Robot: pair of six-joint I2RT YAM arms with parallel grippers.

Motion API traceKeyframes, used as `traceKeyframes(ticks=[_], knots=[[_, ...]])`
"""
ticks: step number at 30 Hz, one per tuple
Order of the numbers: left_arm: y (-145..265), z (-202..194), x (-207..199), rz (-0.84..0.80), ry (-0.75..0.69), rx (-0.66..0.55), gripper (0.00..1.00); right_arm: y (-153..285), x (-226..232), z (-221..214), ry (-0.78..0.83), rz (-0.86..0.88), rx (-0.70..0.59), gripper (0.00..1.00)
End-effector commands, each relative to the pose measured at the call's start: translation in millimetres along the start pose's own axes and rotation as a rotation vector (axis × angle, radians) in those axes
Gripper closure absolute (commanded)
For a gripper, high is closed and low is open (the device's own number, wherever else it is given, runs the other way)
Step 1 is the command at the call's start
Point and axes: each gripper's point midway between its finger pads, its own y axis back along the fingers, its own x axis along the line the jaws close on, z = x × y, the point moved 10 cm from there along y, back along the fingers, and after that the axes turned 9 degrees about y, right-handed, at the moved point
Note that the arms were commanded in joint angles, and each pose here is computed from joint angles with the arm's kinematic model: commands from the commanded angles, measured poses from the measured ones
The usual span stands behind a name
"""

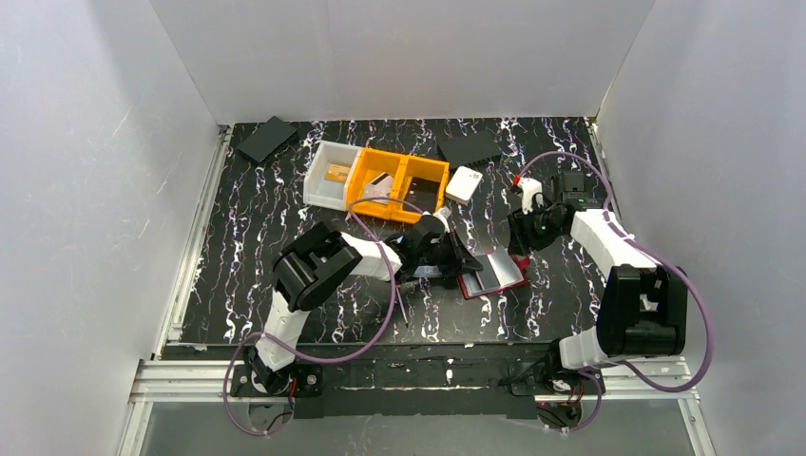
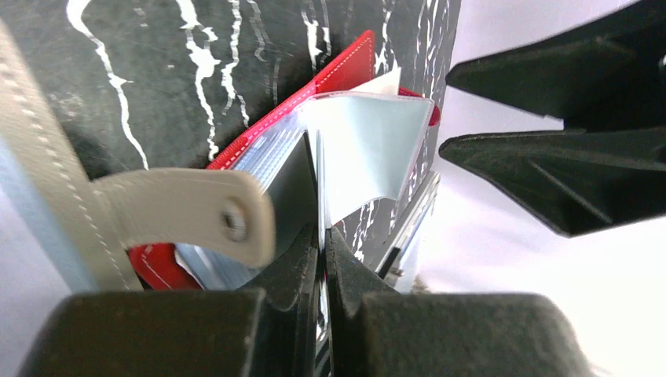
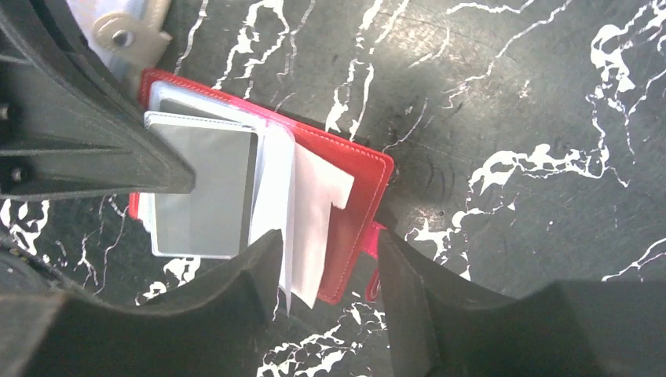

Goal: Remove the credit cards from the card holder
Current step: Pick up the card holder from the center of the board.

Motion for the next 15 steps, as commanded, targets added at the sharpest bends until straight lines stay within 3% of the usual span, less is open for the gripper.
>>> traceKeyframes(ticks=[1, 5, 9, 15], knots=[[29, 1, -28, -0.088, -0.27, -0.002, 1.0, 13, 13, 3, 0.066, 0.128, -0.096, 0.4], [39, -1, -36, -0.128, -0.372, 0.017, 1.0, 30, 25, 13, 0.137, 0.186, -0.208, 0.29], [46, -5, -42, -0.156, -0.415, 0.037, 1.0, 48, 51, 19, 0.239, 0.39, -0.367, 0.25], [44, -7, -42, -0.155, -0.403, 0.048, 1.0, 59, 76, 14, 0.334, 0.625, -0.455, 0.28]])
